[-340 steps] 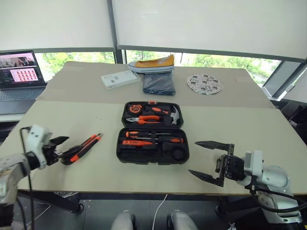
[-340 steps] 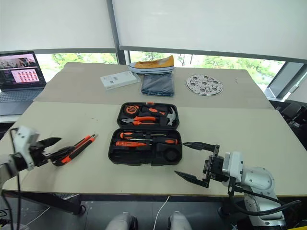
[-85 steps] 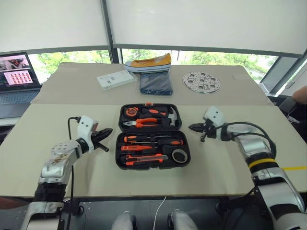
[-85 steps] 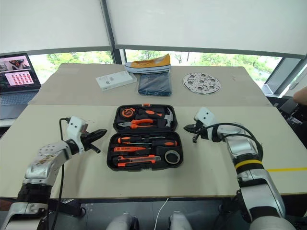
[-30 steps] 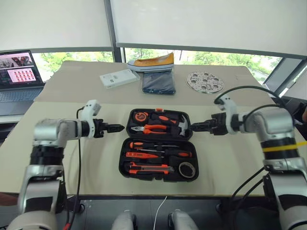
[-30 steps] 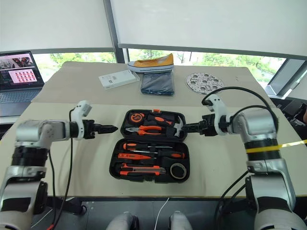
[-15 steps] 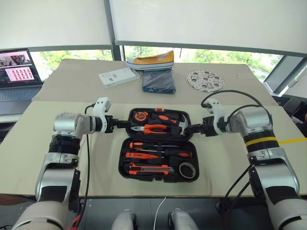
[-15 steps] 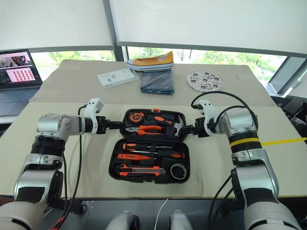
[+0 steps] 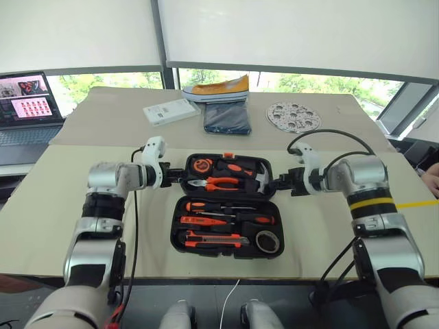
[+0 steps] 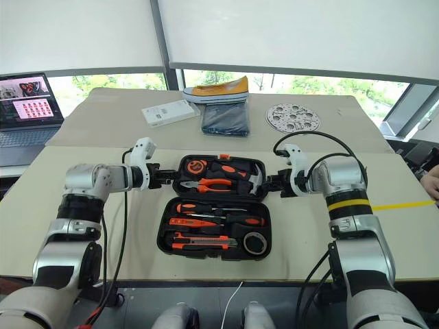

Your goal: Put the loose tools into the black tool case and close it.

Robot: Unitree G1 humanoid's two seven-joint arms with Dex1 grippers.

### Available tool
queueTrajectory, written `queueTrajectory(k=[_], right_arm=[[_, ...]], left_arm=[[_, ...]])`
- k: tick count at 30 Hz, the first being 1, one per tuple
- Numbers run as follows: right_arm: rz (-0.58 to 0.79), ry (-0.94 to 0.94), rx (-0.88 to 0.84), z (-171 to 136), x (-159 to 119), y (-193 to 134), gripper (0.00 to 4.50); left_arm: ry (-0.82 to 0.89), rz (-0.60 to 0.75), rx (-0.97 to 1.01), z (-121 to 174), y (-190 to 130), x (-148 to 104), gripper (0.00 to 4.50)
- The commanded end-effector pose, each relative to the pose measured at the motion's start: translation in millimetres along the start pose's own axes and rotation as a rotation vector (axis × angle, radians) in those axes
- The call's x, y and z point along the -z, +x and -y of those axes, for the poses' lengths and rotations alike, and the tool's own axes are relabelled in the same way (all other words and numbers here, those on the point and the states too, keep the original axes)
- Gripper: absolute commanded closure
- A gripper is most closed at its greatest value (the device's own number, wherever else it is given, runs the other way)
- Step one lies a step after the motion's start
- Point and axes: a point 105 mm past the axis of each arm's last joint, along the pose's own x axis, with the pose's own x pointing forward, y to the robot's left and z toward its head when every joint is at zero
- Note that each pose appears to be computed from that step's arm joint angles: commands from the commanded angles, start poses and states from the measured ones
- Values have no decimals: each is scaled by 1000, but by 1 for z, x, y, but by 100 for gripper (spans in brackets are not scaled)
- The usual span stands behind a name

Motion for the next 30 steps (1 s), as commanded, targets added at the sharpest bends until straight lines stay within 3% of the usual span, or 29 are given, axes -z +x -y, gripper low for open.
queueTrajectory(k=[1, 4, 8, 12, 19, 22, 27, 30], right_arm=[[242, -200, 19, -2, -34, -22, 450], [378, -489, 75, -4, -39, -39, 450], [486, -854, 165, -4, -26, -53, 450], [544, -1084, 206, -7, -3, -57, 450], [571, -1407, 233, -6, 29, -59, 450], [566, -1463, 206, -5, 42, -64, 355], [551, -1482, 263, 9, 50, -80, 181], [519, -1433, 328, 27, 55, -97, 69]], left_arm=[[93, 247, 99, 9, -18, -24, 442], [326, 327, 65, 3, -33, -19, 442], [817, 467, 51, 11, -51, -6, 442], [909, 578, 58, 18, -59, 6, 442], [1121, 509, 202, 34, -62, 45, 442], [1169, 476, 233, 33, -73, 57, 361], [1179, 448, 212, 22, -93, 65, 161], [1084, 374, 121, -3, -102, 66, 60]])
